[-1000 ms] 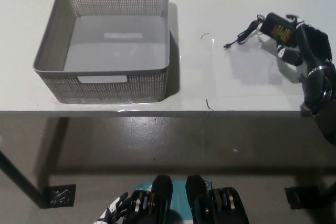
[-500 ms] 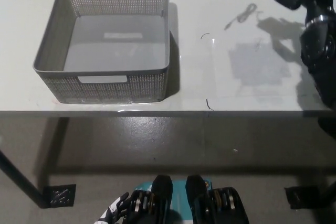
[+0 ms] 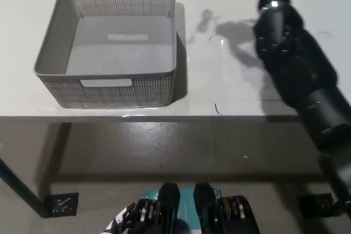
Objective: Use the right hand to pick up a black power cord and place it into a container on the left hand side
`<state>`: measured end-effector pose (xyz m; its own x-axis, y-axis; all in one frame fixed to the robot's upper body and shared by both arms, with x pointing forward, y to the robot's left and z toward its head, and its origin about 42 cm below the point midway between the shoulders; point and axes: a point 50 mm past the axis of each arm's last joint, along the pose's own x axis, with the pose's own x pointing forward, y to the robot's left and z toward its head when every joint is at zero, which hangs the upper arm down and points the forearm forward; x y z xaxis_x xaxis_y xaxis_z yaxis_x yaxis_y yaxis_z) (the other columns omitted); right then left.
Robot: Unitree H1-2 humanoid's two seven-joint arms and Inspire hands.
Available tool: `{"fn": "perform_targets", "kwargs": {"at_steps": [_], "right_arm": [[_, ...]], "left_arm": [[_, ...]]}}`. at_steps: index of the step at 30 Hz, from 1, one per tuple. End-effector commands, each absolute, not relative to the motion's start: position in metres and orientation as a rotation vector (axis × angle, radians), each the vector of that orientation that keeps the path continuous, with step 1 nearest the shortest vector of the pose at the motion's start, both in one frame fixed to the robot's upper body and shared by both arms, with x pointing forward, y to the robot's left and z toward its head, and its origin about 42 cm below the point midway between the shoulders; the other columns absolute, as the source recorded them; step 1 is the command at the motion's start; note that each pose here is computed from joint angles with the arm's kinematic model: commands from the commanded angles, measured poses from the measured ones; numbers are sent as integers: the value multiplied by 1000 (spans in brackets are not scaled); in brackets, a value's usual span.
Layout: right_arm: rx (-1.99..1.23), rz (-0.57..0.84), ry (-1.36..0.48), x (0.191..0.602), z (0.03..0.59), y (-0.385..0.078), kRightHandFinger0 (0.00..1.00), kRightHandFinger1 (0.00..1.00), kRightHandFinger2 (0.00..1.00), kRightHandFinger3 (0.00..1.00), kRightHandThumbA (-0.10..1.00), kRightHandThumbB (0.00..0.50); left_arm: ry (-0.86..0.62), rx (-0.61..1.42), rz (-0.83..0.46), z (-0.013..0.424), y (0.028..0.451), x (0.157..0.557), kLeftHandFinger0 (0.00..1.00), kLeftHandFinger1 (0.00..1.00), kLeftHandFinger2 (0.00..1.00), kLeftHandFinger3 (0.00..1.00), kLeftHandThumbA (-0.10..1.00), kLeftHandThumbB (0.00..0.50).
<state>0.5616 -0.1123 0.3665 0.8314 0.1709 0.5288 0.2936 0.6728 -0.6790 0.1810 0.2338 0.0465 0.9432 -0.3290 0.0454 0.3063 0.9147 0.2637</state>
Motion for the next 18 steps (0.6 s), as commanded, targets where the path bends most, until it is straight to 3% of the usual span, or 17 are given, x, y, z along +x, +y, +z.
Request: {"fn": "perform_targets", "kwargs": {"at_steps": [1, 3, 7, 8, 10, 14, 18], "right_arm": [[-773, -53, -763, 549, 429, -55, 0, 313, 709, 710, -100, 212], [-765, -30, -765, 542, 424, -30, 0, 310, 713, 748, -100, 197], [-752, 37, -758, 534, 410, 3, 0, 393, 735, 803, -100, 174], [-743, 61, -751, 530, 408, 12, 13, 431, 755, 855, -100, 169], [-742, 69, -756, 526, 405, 25, 20, 429, 748, 859, -100, 202], [-743, 100, -738, 518, 398, 49, 0, 328, 674, 664, -100, 208], [-768, 114, -738, 514, 385, 64, 0, 314, 657, 628, -100, 185]], "left_arm": [[-136, 274, -335, 50, 233, 181, 1000, 1000, 1000, 1000, 991, 385], [-130, 273, -346, 49, 232, 180, 1000, 1000, 1000, 1000, 990, 386], [-120, 276, -357, 47, 234, 178, 1000, 1000, 1000, 1000, 1000, 416], [-118, 272, -362, 47, 234, 178, 1000, 1000, 1000, 1000, 1000, 419], [-120, 283, -365, 47, 233, 179, 1000, 1000, 1000, 1000, 1000, 430], [-124, 289, -375, 48, 233, 179, 1000, 1000, 1000, 1000, 1000, 427], [-127, 273, -377, 48, 232, 181, 1000, 1000, 1000, 1000, 993, 438]]}}
